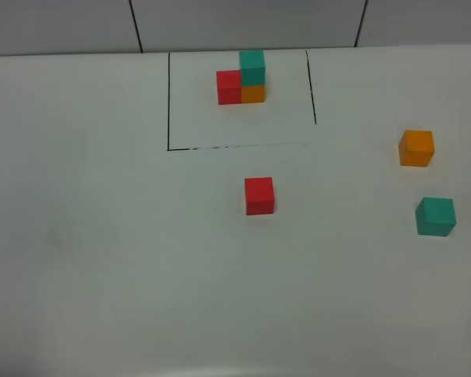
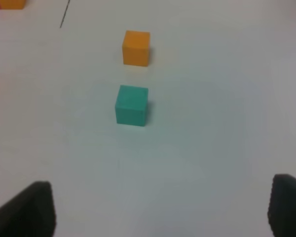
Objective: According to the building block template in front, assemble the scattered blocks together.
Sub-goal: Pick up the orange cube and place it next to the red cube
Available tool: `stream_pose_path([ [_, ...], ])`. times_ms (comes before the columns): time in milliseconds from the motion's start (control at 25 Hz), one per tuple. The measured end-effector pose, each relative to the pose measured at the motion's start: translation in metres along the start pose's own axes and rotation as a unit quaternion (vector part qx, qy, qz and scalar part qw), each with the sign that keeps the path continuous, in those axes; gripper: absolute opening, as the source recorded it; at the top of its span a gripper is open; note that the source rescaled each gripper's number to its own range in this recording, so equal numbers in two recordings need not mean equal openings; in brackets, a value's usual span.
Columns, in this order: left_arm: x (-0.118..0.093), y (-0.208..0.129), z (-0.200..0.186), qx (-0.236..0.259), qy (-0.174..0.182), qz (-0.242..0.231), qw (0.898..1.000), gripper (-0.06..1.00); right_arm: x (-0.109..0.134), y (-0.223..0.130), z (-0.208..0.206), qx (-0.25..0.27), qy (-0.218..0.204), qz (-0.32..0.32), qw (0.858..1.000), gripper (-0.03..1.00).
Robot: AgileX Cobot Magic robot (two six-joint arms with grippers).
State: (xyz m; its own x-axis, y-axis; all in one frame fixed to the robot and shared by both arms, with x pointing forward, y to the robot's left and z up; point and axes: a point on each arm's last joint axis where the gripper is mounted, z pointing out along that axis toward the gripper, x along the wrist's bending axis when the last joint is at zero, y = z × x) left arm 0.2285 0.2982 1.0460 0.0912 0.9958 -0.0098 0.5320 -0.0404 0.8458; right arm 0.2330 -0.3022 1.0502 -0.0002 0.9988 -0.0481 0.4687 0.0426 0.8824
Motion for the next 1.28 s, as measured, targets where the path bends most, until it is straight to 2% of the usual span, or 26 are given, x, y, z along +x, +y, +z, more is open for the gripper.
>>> stream_pose_path([
  [480,0.0,0.0,0.0,0.0,0.0,0.0,1.0,0.23,0.0,0.0,0.0,0.0,0.0,0.003,1.0,0.75],
  [600,0.0,0.0,0.0,0.0,0.0,0.0,1.0,0.23,0.0,0.002,0.004,0.015,0.0,0.01,1.0,0.75],
  [800,0.0,0.0,0.0,0.0,0.0,0.0,1.0,0.23,0.0,0.031,0.026,0.079,0.001,0.016,0.997,0.81],
  [920,0.0,0.0,0.0,0.0,0.0,0.0,1.0,0.23,0.0,0.061,0.045,0.107,0.002,0.019,0.994,0.91],
  [1040,0.0,0.0,0.0,0.0,0.0,0.0,1.0,0.23,0.0,0.093,0.076,0.153,0.003,0.017,0.988,0.99],
  [1200,0.0,0.0,0.0,0.0,0.0,0.0,1.0,0.23,0.002,0.12,0.138,0.239,0.004,0.013,0.971,1.0],
  [1280,0.0,0.0,0.0,0.0,0.0,0.0,1.0,0.23,0.002,0.129,0.168,0.264,0.005,0.012,0.964,1.0],
])
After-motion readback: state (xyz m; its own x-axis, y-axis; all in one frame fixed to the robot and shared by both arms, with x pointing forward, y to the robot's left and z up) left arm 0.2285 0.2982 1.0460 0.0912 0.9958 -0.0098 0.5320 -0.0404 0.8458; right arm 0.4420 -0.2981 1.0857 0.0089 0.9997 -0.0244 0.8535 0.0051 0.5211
